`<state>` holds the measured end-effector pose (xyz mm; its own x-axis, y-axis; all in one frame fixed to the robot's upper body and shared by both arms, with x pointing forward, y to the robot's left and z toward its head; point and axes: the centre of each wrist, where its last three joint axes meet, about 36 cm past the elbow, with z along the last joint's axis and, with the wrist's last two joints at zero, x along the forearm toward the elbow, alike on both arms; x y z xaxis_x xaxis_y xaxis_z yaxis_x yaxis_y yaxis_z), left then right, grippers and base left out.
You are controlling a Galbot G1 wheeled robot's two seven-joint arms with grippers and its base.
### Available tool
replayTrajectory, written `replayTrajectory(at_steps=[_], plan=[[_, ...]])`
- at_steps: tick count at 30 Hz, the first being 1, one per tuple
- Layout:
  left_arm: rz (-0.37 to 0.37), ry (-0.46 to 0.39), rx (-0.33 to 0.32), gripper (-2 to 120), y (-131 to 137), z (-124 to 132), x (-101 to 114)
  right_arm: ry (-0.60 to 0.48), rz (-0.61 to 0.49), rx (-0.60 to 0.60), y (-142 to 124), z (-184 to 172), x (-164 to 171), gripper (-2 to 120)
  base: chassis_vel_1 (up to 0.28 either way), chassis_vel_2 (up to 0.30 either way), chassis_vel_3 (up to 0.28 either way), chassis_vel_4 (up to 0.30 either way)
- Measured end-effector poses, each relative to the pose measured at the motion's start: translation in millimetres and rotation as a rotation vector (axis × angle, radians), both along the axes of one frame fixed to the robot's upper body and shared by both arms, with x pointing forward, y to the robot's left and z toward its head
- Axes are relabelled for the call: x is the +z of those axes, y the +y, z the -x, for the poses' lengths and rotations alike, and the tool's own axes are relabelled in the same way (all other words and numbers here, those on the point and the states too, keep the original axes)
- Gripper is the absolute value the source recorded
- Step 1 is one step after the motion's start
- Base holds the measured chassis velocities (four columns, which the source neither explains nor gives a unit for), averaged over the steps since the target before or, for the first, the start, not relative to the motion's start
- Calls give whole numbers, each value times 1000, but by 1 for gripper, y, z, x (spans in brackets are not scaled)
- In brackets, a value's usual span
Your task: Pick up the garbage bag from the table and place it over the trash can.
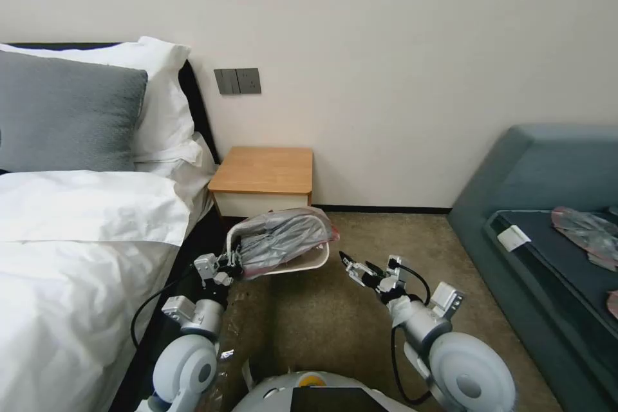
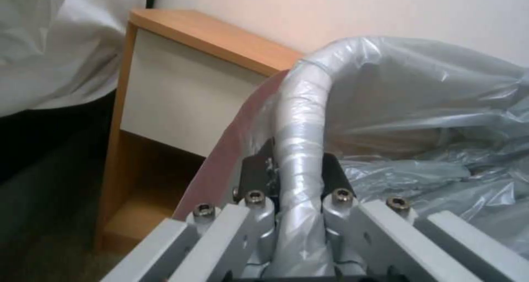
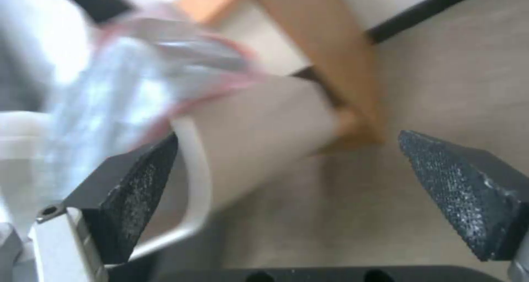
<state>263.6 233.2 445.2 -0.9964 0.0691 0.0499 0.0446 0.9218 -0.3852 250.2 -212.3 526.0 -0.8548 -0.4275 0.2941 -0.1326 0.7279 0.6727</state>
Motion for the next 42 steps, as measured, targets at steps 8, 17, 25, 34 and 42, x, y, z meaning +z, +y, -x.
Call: replayTrajectory(at_steps=[8,17,25,34,42], plan=[[-15,-4,-5,3,-1,3,1,32,-266,111,12,-4,4,100,0,0,0,0],[-11,-7,-17,3,-6,4,2,79,-444,145,19,-10,9,100,0,0,0,0],[-12,-21,-29,3,-9,9,8,62,-435,147,24,-11,10,100,0,0,0,0],[-10,-43,-40,3,-11,12,18,39,-410,153,26,-12,11,88,0,0,0,0],[-6,-49,-46,3,-11,13,22,12,-393,168,29,-9,9,54,0,0,0,0]])
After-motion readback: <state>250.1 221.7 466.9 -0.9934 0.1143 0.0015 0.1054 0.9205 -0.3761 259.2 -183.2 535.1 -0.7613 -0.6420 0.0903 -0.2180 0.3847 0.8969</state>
